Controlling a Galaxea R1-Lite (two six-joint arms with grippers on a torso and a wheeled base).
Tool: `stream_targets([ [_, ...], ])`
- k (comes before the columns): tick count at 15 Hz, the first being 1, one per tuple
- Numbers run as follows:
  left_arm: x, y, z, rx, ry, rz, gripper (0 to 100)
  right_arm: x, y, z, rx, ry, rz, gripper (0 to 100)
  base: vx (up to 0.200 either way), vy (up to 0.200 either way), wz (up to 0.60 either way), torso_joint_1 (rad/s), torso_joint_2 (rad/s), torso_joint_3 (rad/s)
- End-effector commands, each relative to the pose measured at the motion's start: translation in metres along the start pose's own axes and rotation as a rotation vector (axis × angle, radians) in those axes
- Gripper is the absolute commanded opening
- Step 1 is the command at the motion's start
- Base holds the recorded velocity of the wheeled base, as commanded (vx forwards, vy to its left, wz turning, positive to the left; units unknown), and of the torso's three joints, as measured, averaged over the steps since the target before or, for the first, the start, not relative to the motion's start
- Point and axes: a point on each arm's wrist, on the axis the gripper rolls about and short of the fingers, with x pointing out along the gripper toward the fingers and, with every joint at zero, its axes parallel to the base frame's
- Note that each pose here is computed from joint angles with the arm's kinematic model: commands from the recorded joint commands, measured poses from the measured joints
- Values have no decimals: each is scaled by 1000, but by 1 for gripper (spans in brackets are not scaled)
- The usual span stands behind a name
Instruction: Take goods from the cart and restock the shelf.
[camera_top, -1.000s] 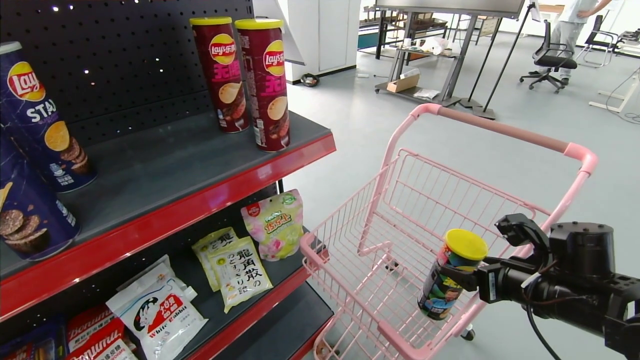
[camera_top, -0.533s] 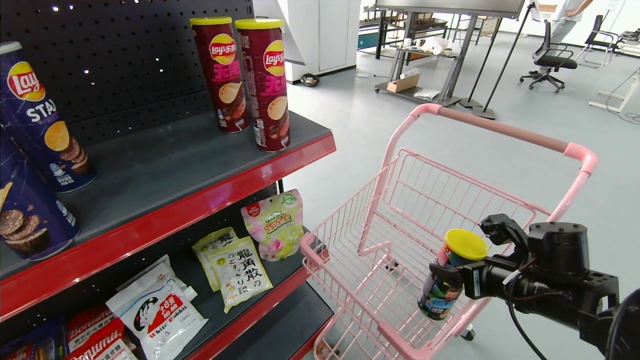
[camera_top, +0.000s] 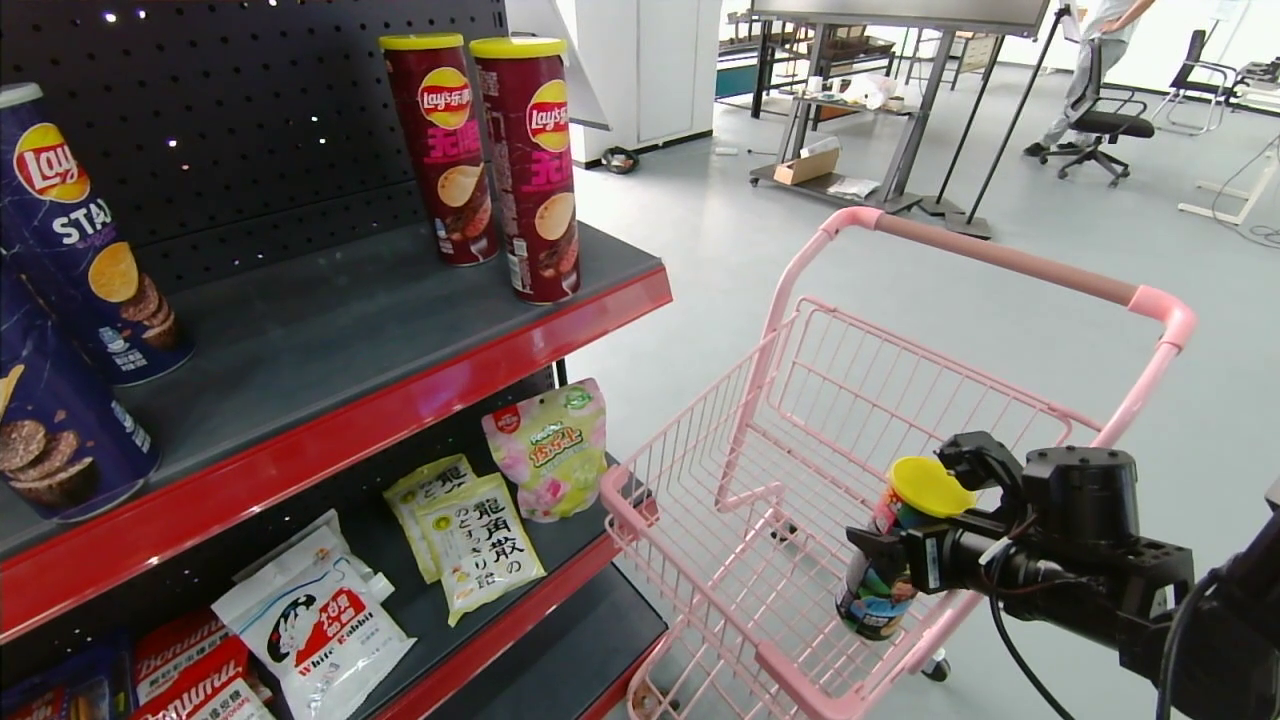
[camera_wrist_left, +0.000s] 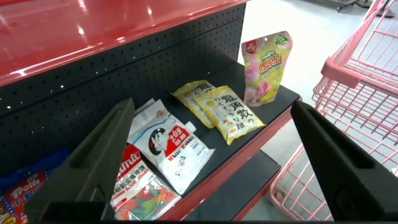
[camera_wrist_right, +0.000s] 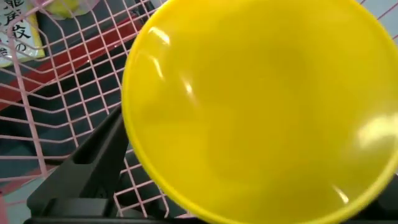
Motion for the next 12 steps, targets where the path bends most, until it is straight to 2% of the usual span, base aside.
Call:
stream_targets([
  [1, 0, 0, 0, 0, -1, 0, 100, 4, -1, -1, 2, 8, -1, 100, 0, 0, 0, 0, 0, 0],
  [12, 0, 0, 0, 0, -1, 0, 100, 15, -5, 6, 7, -17, -40, 100, 0, 0, 0, 0, 0, 0],
])
